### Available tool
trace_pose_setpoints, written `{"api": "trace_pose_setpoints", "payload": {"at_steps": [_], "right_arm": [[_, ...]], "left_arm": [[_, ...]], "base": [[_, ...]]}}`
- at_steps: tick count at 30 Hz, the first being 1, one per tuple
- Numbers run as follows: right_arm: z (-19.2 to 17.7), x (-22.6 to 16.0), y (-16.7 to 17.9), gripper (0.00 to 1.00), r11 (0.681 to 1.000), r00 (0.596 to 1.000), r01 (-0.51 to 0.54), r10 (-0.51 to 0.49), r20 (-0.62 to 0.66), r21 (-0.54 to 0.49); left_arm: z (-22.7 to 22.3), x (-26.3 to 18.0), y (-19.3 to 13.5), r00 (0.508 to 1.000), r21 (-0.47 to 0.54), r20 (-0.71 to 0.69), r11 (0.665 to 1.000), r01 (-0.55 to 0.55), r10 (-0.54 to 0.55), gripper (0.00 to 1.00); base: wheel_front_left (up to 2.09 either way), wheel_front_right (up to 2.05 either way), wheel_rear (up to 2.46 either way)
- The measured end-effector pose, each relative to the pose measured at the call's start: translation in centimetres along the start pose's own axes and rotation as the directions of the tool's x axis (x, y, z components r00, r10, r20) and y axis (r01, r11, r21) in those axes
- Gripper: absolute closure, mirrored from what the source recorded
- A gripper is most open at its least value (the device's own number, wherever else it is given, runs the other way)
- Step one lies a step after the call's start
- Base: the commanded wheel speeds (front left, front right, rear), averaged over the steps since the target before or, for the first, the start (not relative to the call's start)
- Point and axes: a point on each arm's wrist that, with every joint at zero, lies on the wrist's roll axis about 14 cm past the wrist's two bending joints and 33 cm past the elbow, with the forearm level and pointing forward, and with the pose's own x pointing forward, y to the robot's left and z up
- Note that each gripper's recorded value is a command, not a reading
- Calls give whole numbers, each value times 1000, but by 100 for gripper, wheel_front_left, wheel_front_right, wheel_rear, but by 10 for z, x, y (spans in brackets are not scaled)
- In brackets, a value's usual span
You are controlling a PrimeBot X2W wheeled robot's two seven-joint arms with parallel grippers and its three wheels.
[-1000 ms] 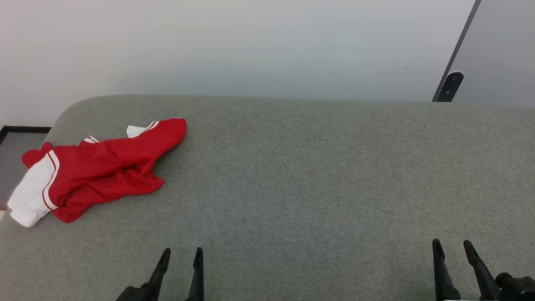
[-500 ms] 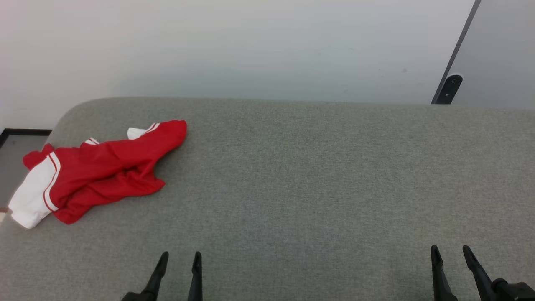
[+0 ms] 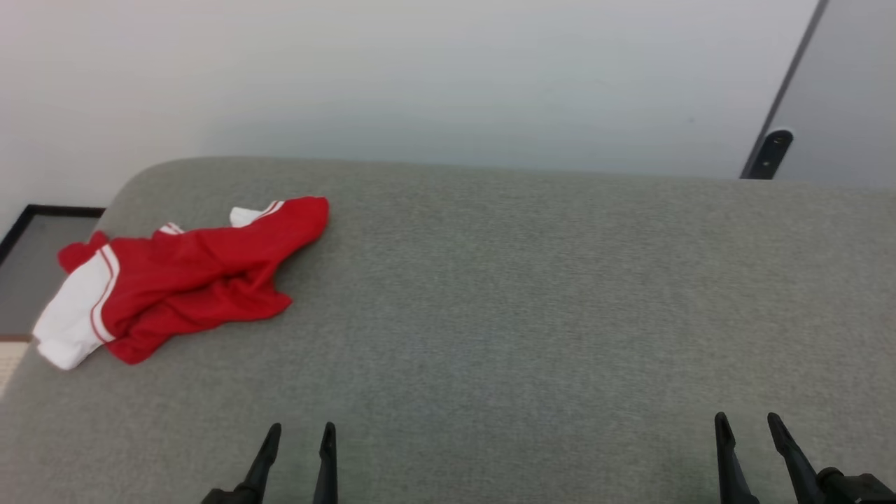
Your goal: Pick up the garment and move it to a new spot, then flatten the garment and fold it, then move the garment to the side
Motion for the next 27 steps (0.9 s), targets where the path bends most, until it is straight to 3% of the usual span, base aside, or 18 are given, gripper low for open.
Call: {"api": "trace_pose_setpoints", "payload": {"at_steps": [8,16,22,27], "right_arm": [[-6,18,38,0,992,992,-123,123,-20,1],[-17,35,105,0,946,944,-323,323,-58,10],[-14,46,189,0,832,831,-554,552,-69,-5],[-20,48,235,0,736,733,-677,674,-94,-2]], "left_arm": [[5,-17,28,993,-22,18,993,-114,115,0],[4,-65,78,950,-31,21,950,-312,313,0],[17,-118,120,846,-94,62,847,-523,529,0],[18,-151,135,764,-131,53,763,-634,644,0]], "base": [[0,0,0],[0,0,0],[0,0,0],[0,0,0]]}}
